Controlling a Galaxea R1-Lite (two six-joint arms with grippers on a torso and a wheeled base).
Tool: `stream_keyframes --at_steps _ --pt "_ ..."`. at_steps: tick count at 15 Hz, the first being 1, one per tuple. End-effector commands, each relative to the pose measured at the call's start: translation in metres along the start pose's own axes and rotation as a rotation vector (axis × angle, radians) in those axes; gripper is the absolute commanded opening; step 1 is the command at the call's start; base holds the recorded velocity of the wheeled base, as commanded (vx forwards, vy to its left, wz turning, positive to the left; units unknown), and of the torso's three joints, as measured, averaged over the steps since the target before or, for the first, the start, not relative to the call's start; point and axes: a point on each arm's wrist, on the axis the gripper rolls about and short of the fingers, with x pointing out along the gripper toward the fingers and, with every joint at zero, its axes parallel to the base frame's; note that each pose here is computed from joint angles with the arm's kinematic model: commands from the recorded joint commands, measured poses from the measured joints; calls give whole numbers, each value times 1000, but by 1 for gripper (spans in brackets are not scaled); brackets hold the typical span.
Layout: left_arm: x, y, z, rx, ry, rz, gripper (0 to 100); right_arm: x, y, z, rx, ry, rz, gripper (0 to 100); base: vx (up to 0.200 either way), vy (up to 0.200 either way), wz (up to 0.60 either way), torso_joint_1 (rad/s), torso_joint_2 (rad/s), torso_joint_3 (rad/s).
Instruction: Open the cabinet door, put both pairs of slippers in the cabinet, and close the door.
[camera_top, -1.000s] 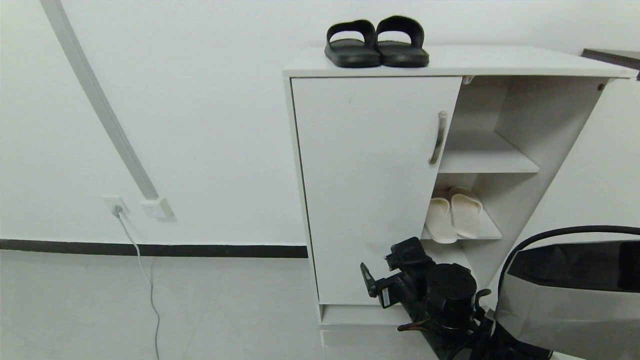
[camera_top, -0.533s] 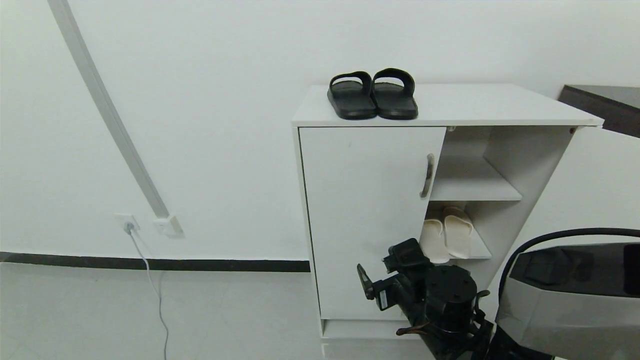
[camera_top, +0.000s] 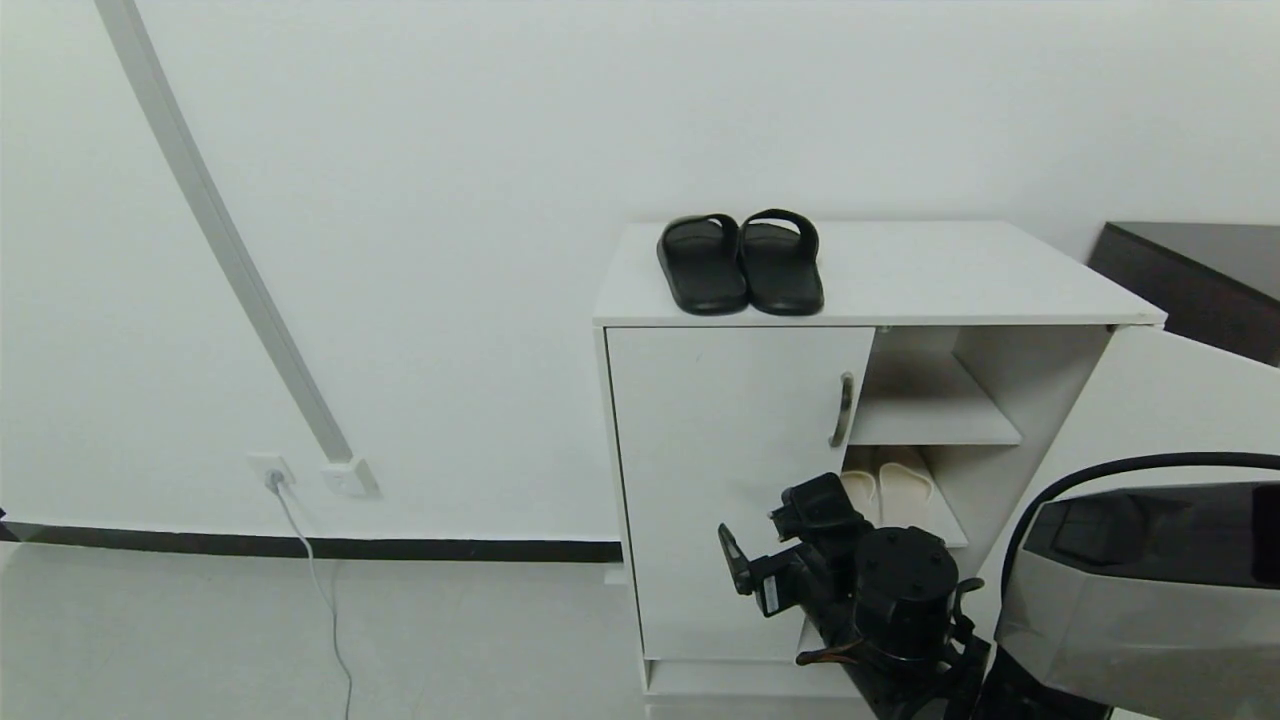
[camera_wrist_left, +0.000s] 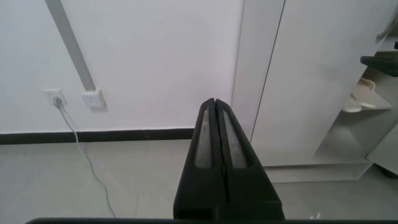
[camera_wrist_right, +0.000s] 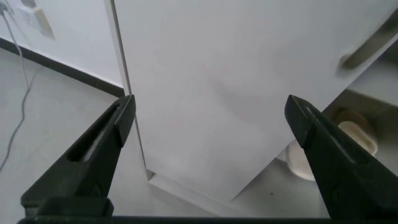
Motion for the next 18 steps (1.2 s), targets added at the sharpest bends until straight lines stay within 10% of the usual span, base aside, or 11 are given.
stream_keyframes --at_steps 1,18 --pt "0 0 0 0 0 0 0 0 0 2 3 -6 0 100 0 0 0 188 -505 -315" --pt "0 0 0 0 0 0 0 -1 -2 6 12 -15 -4 100 0 0 0 226 -527 -309"
